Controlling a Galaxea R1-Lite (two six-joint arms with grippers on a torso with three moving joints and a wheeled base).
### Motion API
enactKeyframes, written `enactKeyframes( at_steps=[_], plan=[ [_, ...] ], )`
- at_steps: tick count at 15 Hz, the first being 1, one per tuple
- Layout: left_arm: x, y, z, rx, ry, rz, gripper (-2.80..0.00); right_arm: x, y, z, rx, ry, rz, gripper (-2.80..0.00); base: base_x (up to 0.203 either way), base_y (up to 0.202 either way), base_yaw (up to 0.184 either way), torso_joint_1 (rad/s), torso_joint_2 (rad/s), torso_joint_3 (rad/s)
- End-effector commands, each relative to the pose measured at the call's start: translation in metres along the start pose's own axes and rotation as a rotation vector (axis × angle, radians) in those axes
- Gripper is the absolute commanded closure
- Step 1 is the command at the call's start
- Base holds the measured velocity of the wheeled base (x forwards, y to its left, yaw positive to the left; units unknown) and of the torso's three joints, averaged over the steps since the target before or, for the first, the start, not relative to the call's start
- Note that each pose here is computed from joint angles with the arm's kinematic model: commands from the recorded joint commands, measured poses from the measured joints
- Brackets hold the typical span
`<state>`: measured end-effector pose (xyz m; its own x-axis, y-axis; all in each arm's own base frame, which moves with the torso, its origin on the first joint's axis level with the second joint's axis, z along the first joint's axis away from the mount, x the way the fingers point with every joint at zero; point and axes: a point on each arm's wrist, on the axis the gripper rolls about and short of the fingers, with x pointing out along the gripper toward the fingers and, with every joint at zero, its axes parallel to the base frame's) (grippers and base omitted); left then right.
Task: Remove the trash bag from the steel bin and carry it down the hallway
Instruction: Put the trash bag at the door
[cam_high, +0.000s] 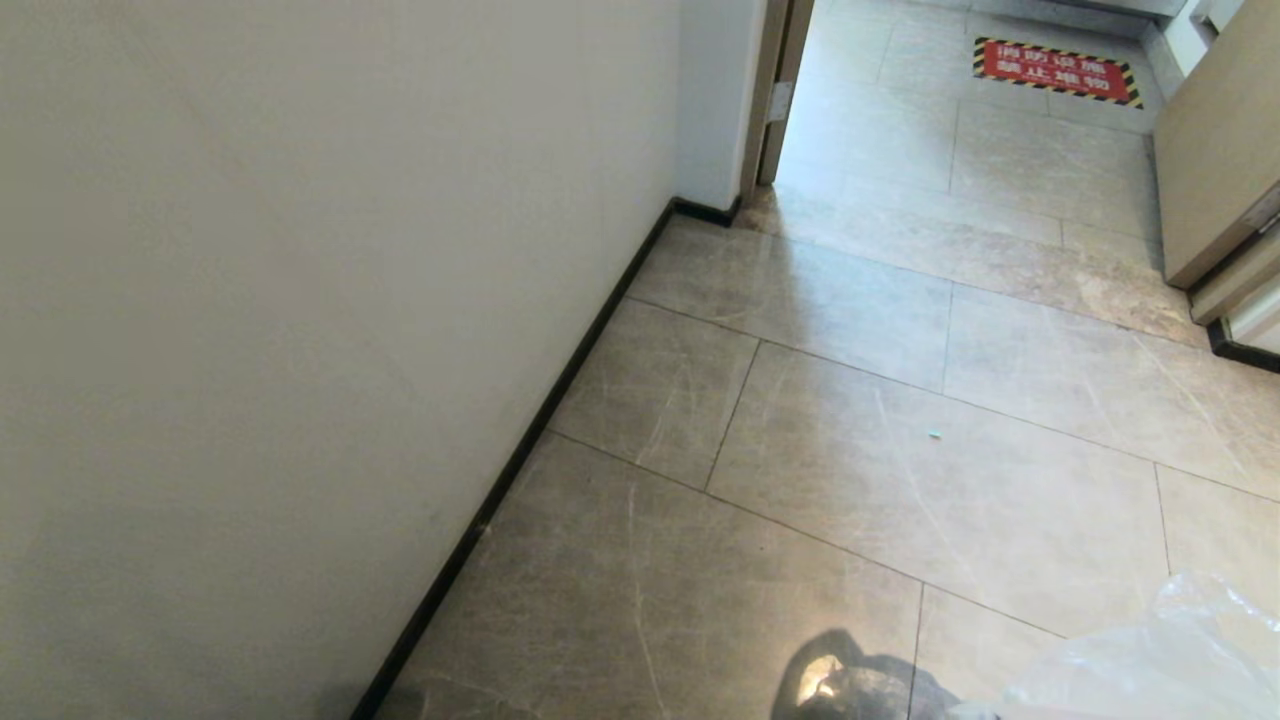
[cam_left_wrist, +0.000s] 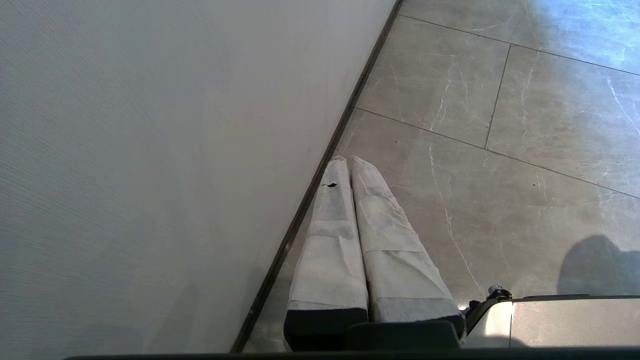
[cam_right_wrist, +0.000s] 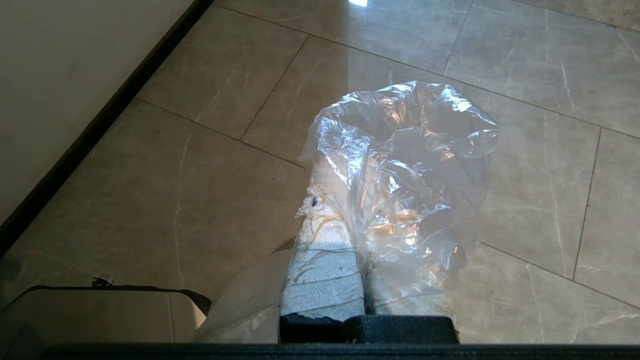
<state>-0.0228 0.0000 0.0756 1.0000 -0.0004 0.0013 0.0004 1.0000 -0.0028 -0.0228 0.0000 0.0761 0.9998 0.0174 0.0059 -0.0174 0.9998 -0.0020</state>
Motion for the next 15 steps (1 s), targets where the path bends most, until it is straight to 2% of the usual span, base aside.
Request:
enactKeyframes(
  at_steps=[1, 15],
  plan=[
    [0.0000, 0.0000, 0.0000, 0.000, 0.000, 0.000, 0.00, 0.0001, 0.0000, 0.0002, -0.001, 0.000, 0.001, 0.00, 0.000, 0.000, 0.000, 0.000, 0.00, 0.000],
    [0.0000, 0.0000, 0.0000, 0.000, 0.000, 0.000, 0.00, 0.0000, -0.0002, 0.0001, 0.022, -0.002, -0.007, 0.00, 0.000, 0.000, 0.000, 0.000, 0.00, 0.000]
  ],
)
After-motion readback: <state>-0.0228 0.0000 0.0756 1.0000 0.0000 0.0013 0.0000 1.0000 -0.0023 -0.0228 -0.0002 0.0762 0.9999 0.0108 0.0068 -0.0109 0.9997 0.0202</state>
